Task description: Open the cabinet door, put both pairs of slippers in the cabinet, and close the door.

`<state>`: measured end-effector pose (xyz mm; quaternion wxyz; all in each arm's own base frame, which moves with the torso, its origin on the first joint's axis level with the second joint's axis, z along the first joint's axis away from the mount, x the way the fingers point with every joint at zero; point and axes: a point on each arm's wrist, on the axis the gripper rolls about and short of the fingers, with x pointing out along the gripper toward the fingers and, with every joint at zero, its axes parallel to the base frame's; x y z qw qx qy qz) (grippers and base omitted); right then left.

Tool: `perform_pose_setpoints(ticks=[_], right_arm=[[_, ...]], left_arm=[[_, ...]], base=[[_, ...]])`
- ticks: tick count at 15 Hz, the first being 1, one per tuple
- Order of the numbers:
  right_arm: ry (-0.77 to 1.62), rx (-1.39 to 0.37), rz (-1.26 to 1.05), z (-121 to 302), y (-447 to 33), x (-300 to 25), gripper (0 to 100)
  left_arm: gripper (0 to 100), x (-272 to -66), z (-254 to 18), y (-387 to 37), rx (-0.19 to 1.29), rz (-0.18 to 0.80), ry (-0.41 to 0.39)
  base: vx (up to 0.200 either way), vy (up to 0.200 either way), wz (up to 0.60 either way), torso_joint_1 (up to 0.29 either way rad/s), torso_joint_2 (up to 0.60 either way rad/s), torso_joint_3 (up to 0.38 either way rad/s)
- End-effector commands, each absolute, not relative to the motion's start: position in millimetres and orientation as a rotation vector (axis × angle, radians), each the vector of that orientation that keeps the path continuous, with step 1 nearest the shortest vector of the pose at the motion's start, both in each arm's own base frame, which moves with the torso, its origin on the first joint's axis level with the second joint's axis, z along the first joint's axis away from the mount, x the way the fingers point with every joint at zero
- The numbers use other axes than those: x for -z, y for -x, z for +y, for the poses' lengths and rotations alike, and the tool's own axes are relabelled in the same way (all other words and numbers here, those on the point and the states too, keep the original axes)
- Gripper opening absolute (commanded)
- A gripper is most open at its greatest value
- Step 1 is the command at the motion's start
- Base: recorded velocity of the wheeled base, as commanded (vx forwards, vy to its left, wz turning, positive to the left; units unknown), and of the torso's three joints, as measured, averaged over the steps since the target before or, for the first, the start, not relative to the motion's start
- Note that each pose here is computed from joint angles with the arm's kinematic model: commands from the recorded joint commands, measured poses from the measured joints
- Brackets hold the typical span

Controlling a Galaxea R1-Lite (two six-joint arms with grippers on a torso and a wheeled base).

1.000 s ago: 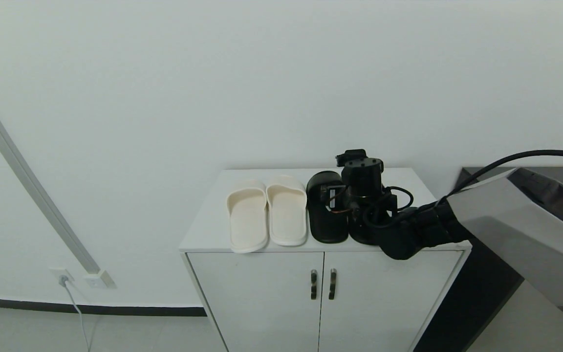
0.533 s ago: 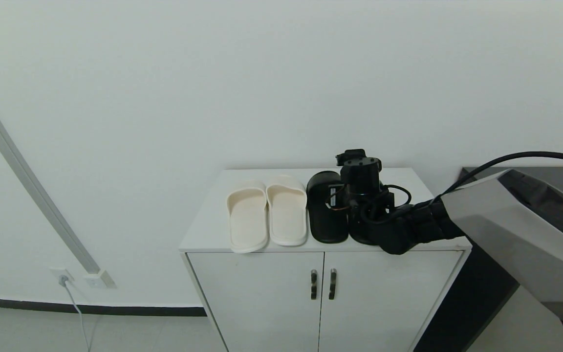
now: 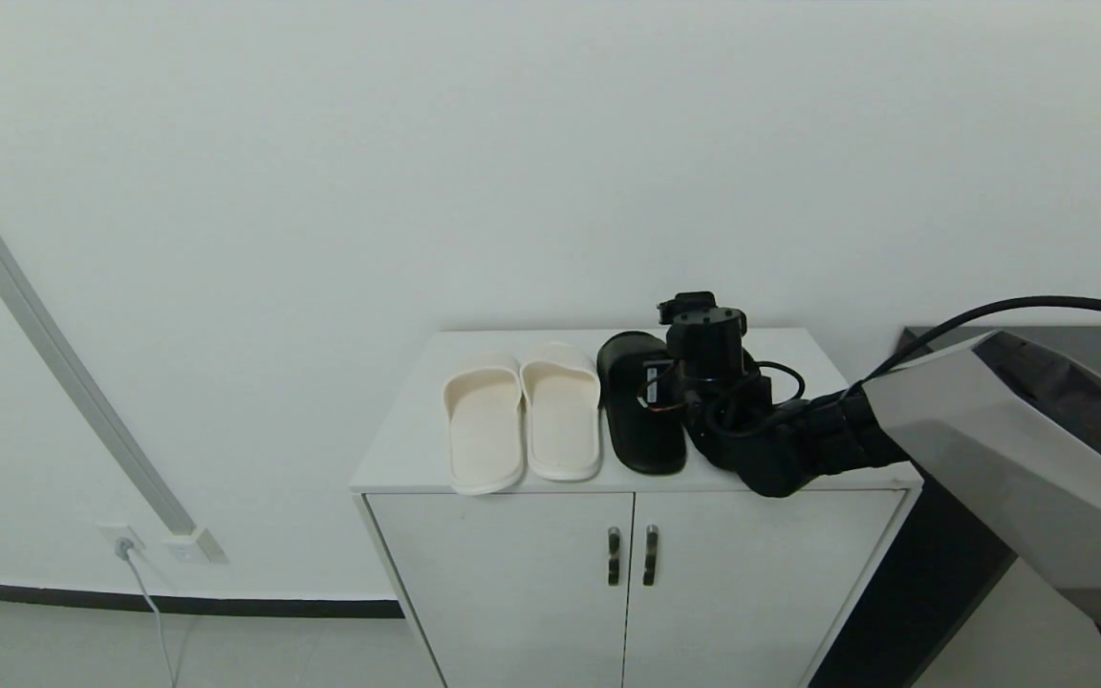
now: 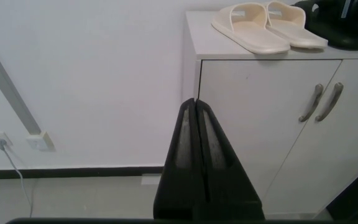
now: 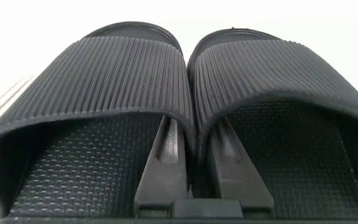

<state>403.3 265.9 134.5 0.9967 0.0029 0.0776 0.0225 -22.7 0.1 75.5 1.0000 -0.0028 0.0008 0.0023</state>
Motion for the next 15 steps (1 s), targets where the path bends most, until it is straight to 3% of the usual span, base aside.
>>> perform_pose_setpoints(ticks=[1,6,7,15], right_arm=[[-0.028,-0.047,0.121,262,-398,-155,0],[-0.052,-0.098,0.090,235,-352,-205,0],[-0.046,-0.169,0.108,222,-324,-213,0],[-0.030,-0.550,0.203,144,-180,-212,0]], left_arm=[[0,-76,0,23,-0.005,0.002,0.006],[0,-76,0,23,-0.006,0.002,0.005],[0,-76,0,23,-0.005,0.002,0.003],[0,-76,0,23,-0.003,0.002,0.002]], base=[[0.000,0.000,0.00,0.000,0.00,0.000],[0.000,0.000,0.00,0.000,0.00,0.000],[0.000,0.000,0.00,0.000,0.00,0.000],[0.000,0.000,0.00,0.000,0.00,0.000]])
